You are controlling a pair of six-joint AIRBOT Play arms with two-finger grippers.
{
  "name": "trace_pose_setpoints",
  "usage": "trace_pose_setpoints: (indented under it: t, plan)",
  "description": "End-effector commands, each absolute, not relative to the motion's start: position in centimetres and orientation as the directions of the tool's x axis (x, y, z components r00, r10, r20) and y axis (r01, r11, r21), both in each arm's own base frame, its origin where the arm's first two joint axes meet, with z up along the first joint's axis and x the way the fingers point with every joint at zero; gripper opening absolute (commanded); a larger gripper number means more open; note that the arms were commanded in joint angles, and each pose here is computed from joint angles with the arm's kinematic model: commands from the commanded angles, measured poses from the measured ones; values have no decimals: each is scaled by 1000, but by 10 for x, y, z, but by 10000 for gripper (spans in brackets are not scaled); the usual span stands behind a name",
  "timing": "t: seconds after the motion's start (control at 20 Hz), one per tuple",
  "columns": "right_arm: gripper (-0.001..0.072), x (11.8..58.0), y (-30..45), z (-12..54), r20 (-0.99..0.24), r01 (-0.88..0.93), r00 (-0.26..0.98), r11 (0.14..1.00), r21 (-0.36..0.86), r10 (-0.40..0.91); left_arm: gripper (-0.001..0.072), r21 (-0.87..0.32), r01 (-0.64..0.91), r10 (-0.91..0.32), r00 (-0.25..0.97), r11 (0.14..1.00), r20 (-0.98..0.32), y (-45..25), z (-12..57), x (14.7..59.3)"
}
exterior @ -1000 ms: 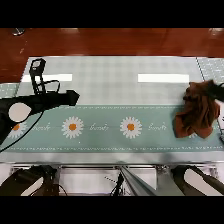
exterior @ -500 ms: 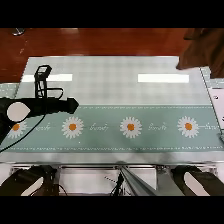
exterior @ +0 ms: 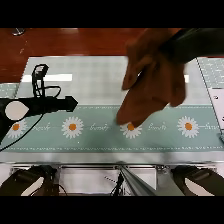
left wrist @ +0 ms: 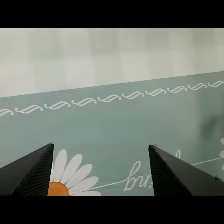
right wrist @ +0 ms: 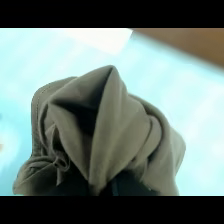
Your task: Fold the shirts.
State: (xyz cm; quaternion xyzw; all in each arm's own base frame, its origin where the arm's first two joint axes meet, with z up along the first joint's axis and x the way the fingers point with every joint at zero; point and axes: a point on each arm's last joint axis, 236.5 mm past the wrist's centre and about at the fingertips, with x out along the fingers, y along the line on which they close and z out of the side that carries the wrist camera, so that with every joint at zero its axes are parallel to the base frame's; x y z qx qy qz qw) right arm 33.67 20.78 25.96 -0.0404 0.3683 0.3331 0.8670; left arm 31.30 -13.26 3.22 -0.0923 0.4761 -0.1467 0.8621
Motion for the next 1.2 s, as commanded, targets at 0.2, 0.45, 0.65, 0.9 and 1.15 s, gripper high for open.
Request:
trace_pose_setpoints:
  t: [0.2,0.45,0.65,0.9,1.15]
  plan:
    - [31,317,333,50,-811,-513,108,732,449,574,703,-315,158,-351,494,936,-796,-135,29,312]
    - [121,307,365,27,-754,-418,-12,682,601,657,703,-317,153,-351,487,936,-800,-135,27,310]
    - [618,329,296,39,-836,-422,12,761,493,548,703,-337,150,-368,440,930,-819,-139,23,299]
    - [618,357,73,79,-938,-154,278,973,169,207,703,-301,129,-323,224,945,-920,-118,-10,249]
    - [618,293,12,23,-860,210,415,888,409,297,703,-604,-1,-599,124,797,-791,-175,-58,205]
